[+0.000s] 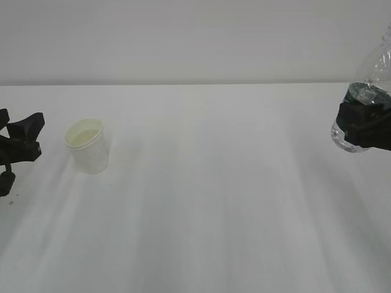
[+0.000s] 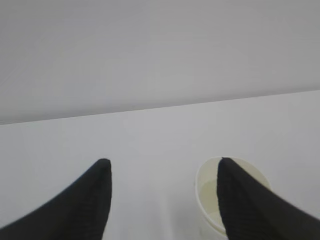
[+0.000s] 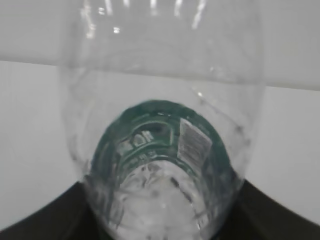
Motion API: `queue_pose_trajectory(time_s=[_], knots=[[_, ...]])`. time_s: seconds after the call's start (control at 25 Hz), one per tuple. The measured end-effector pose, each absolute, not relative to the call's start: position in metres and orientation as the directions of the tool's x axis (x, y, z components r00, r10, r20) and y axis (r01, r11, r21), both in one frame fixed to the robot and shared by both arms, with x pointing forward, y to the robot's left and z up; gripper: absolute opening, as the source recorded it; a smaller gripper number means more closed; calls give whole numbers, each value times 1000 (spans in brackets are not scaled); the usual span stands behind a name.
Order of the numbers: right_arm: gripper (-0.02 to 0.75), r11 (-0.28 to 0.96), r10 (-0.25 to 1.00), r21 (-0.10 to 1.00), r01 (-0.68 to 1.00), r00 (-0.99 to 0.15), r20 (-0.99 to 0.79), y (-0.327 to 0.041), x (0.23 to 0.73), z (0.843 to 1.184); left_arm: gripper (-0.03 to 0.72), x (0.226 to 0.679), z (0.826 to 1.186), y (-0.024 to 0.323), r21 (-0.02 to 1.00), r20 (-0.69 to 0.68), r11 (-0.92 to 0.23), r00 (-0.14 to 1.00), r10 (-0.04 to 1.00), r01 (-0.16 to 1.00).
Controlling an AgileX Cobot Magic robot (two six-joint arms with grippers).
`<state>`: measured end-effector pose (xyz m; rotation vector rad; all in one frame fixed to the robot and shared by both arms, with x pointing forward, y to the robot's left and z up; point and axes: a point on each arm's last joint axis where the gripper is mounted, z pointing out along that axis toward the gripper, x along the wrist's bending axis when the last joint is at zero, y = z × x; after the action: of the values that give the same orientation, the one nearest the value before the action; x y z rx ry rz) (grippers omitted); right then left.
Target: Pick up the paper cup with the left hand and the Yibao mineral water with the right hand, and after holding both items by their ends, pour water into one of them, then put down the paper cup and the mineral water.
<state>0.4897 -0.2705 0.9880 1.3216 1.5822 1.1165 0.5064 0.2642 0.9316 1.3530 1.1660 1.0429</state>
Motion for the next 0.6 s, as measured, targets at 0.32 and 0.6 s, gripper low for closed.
queue_pose_trajectory(time_s=[0.32,0.6], knots=[[417,116,990,949,295,-106,-88,-277,489,987,467,506,932,264,995,-8,-8,155,988,102],[417,125,992,946,299,-73,-107,-280,490,987,467,506,932,264,995,-8,-8,155,988,102]])
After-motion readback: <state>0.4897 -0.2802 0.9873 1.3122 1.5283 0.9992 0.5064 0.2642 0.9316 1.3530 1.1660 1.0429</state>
